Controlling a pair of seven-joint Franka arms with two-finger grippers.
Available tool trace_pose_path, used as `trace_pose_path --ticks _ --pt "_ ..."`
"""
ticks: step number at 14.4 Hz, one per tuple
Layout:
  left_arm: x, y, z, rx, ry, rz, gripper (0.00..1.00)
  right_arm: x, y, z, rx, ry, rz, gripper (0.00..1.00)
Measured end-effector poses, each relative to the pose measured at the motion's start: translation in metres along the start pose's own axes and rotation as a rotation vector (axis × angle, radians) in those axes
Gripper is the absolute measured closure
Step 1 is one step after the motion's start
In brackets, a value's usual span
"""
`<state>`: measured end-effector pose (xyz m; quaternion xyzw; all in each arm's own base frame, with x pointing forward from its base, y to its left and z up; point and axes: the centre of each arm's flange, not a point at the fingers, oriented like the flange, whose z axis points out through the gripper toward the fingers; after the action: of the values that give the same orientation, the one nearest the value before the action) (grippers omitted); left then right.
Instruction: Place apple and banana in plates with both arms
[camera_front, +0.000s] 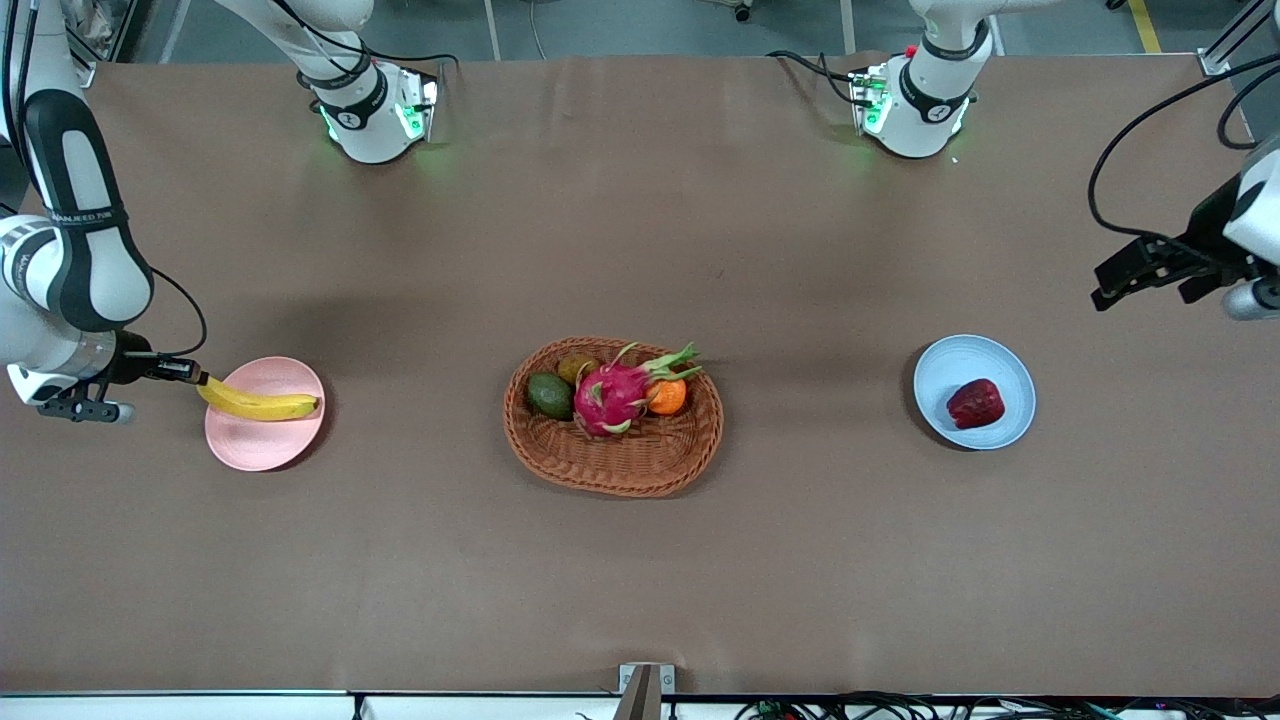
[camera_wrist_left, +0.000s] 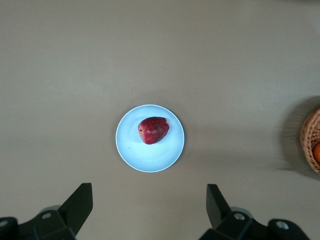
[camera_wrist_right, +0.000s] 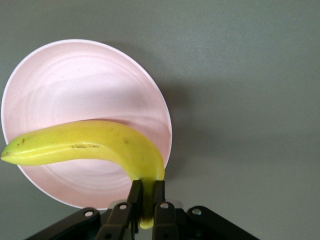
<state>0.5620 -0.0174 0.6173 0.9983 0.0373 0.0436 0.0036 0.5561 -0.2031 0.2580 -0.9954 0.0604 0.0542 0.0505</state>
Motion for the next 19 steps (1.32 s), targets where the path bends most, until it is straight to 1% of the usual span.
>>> trace_pose_path --ticks 1,4,5,7,8,9,10,12,13,16,17,19 --pt "0.000 0.000 -0.009 0.000 0.003 0.000 0.00 0.000 -0.002 0.000 0.003 0.000 -0.002 0.81" --pt "-0.004 0.000 -0.024 0.000 -0.011 0.002 0.00 0.002 -0.007 0.001 0.020 0.005 0.004 0.52" --pt "-0.004 0.001 -0.028 -0.001 -0.008 0.004 0.00 0.002 -0.008 0.001 0.021 0.006 0.003 0.41" --pt "-0.003 0.002 -0.031 -0.002 -0.007 0.008 0.00 0.005 -0.010 -0.004 0.022 0.013 -0.001 0.23" --pt "-0.003 0.002 -0.030 -0.002 -0.010 0.009 0.00 0.008 -0.013 -0.010 0.026 0.008 -0.009 0.12" --pt "-0.002 0.002 -0.028 -0.002 -0.013 0.009 0.00 0.013 -0.019 -0.022 0.034 -0.005 -0.021 0.03" --pt "-0.001 0.002 -0.026 -0.003 -0.016 0.009 0.00 0.019 -0.026 -0.039 0.042 -0.019 -0.036 0.00" --pt "0.001 0.002 -0.023 -0.003 -0.022 0.009 0.00 0.032 -0.041 -0.084 0.051 -0.032 -0.071 0.00" --pt "0.001 0.002 -0.022 -0.003 -0.024 0.009 0.00 0.037 -0.048 -0.107 0.044 -0.035 -0.090 0.00" --pt "0.003 0.004 -0.018 -0.015 -0.031 0.010 0.00 0.041 -0.073 -0.176 -0.023 -0.066 -0.163 0.00" --pt "0.003 0.005 -0.017 -0.020 -0.034 0.010 0.00 0.040 -0.087 -0.198 -0.037 -0.078 -0.172 0.00" --pt "0.004 0.005 -0.015 -0.027 -0.038 0.008 0.00 0.036 -0.113 -0.233 -0.047 -0.093 -0.133 0.00"
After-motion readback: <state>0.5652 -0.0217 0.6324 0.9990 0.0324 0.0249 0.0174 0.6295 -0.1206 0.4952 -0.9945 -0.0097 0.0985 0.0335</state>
